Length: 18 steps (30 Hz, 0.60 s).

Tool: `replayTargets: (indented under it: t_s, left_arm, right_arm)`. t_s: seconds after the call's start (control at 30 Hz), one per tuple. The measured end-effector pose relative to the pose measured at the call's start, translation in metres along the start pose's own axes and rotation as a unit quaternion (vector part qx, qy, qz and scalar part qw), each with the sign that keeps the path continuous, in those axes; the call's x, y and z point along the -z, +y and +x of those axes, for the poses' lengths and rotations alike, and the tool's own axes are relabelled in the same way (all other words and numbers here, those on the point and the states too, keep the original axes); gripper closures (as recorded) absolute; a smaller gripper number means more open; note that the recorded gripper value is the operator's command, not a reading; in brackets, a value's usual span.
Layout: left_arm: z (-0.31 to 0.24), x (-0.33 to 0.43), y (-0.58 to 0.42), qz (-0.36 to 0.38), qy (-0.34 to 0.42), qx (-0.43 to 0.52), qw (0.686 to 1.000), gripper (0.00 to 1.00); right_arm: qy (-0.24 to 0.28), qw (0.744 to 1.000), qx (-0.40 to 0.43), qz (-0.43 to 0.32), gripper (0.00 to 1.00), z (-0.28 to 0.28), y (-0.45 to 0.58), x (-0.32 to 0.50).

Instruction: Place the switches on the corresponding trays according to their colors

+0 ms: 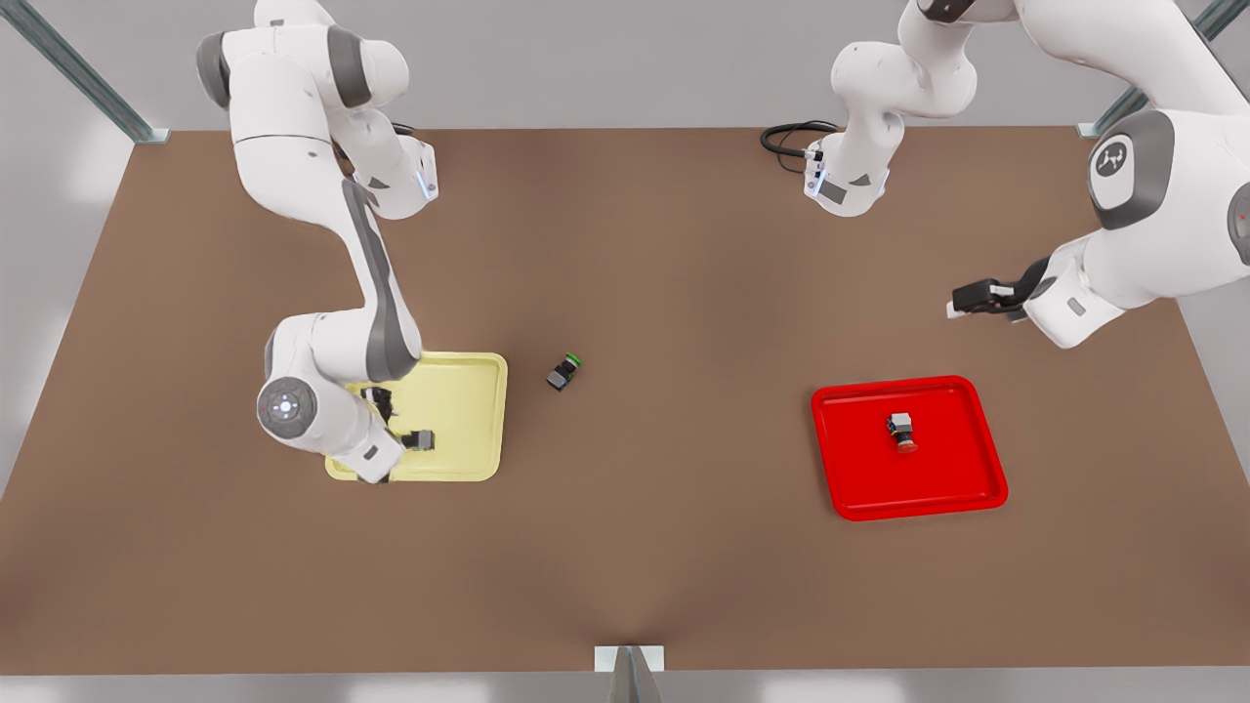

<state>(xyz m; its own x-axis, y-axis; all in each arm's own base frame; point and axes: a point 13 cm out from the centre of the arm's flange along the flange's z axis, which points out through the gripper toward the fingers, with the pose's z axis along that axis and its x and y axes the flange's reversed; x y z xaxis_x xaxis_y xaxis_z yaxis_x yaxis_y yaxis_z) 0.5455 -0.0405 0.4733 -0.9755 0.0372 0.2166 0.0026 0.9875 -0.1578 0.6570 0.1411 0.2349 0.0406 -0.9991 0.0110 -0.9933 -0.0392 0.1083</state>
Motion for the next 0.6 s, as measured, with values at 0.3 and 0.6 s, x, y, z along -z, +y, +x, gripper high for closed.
replayTargets:
  t_s: [0.3, 0.6]
  left_arm:
    - [0.003, 0.009, -0.007, -0.002, -0.003, -0.011, 1.000, 0.00]
    - [0.005, 0.008, -0.006, -0.003, 0.000, -0.013, 1.000, 0.00]
  right_arm:
    - [0.043, 0.941, -0.332, 0.040, 0.00, 0.098, 0.068, 0.204]
    - [0.084, 0.838, -0.539, -0.020, 0.00, 0.096, 0.108, 0.188]
